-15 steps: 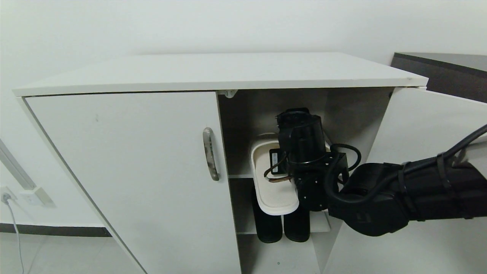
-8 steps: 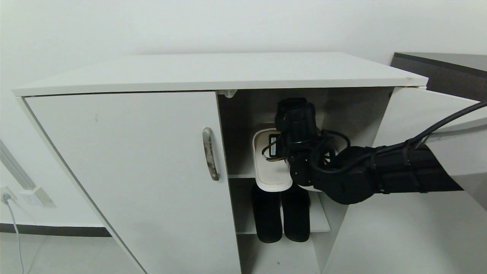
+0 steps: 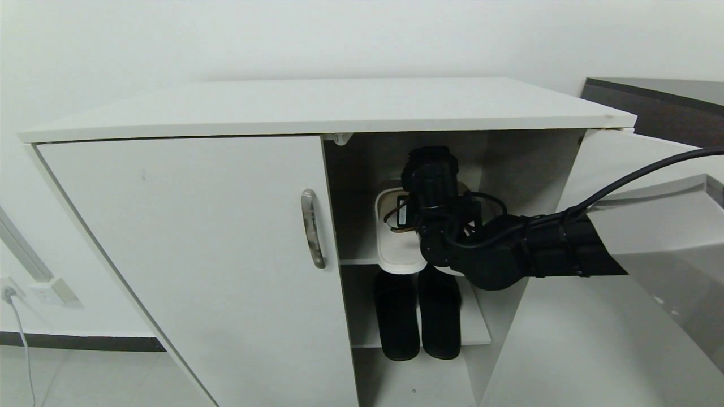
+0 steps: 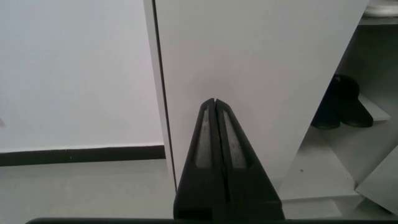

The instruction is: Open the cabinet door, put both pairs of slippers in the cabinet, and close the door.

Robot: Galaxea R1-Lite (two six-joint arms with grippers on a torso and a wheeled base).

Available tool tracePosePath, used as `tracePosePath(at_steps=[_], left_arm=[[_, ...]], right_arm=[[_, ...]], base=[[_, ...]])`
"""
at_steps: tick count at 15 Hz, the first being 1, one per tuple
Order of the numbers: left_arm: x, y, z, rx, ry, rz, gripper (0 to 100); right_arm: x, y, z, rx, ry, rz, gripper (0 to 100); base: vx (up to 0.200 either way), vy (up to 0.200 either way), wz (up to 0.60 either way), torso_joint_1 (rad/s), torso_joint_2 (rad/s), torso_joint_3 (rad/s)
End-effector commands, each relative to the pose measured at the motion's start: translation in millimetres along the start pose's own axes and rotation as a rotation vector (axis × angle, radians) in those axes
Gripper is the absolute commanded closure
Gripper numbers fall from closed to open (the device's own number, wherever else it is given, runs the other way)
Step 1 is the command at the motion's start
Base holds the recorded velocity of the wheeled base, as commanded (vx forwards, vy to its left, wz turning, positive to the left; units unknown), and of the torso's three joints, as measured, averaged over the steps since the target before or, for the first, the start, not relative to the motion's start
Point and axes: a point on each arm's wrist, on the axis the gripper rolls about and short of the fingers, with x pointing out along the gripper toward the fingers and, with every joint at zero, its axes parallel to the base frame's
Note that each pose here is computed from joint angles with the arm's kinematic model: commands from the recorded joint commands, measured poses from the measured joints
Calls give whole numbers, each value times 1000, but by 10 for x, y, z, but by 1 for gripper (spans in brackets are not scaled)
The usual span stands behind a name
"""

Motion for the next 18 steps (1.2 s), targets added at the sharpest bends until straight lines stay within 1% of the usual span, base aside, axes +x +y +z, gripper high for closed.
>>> tracePosePath(at_steps=[1, 5, 6, 10, 15, 18], left_arm=[[1, 0, 0, -1, 1, -1, 100], [1, 1, 0, -1, 1, 1, 100], [1, 0, 0, -1, 1, 2, 100], [1, 0, 0, -1, 1, 2, 100], [1, 0, 0, -1, 1, 2, 100], [1, 1, 0, 1, 1, 1, 100]], right_arm=[[31, 9, -51, -7, 8, -3, 100], [35, 10, -63, -10, 11, -4, 100], [31, 6, -68, -13, 14, -4, 0], [-101, -38, -32, -32, 35, 1, 0], [-617, -174, 103, -40, 44, 44, 0], [-888, -250, 130, -33, 52, 78, 0]], base=[[0, 0, 0, 0, 0, 0], [0, 0, 0, 0, 0, 0], [0, 0, 0, 0, 0, 0], [0, 0, 0, 0, 0, 0], [0, 0, 0, 0, 0, 0], [0, 0, 0, 0, 0, 0]])
